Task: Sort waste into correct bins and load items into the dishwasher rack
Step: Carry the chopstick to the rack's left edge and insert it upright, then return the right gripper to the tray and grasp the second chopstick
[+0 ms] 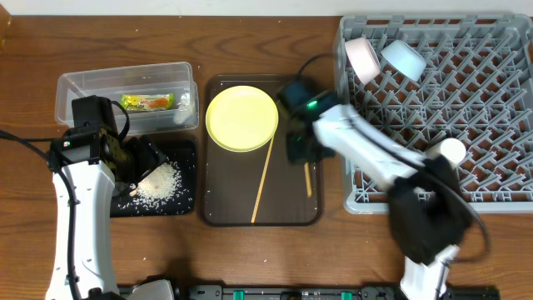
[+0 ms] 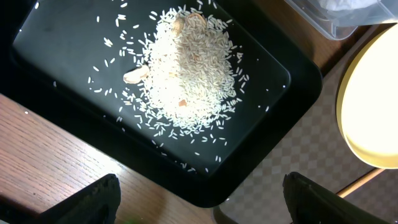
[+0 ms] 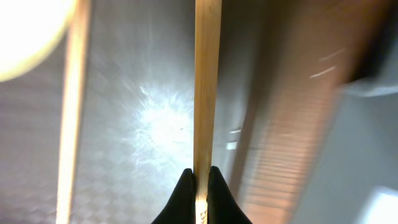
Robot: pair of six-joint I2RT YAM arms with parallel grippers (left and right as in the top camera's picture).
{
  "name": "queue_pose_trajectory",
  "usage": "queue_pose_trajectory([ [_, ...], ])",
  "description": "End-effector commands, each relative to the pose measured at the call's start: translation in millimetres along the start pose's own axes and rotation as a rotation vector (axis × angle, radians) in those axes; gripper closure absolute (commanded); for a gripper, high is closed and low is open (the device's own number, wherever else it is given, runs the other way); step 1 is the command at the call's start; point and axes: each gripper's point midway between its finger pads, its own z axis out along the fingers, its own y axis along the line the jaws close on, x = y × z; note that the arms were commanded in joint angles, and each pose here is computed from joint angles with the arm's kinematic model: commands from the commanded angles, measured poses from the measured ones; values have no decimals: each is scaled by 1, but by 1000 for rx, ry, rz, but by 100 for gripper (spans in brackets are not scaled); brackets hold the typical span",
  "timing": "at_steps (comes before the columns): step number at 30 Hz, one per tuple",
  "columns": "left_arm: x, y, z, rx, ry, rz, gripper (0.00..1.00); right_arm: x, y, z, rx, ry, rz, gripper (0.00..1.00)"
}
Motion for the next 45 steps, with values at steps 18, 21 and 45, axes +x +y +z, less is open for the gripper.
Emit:
queue_pose_trajectory([
  [18, -1, 1, -1, -2, -2, -6, 14, -9, -114, -35, 53, -11, 12, 99],
  [21, -1, 1, -1, -2, -2, -6, 14, -11, -114, -28, 53, -13, 13, 97],
  [45, -1, 1, -1, -2, -2, -6, 13, -37, 13, -86, -173, -265, -109, 48],
])
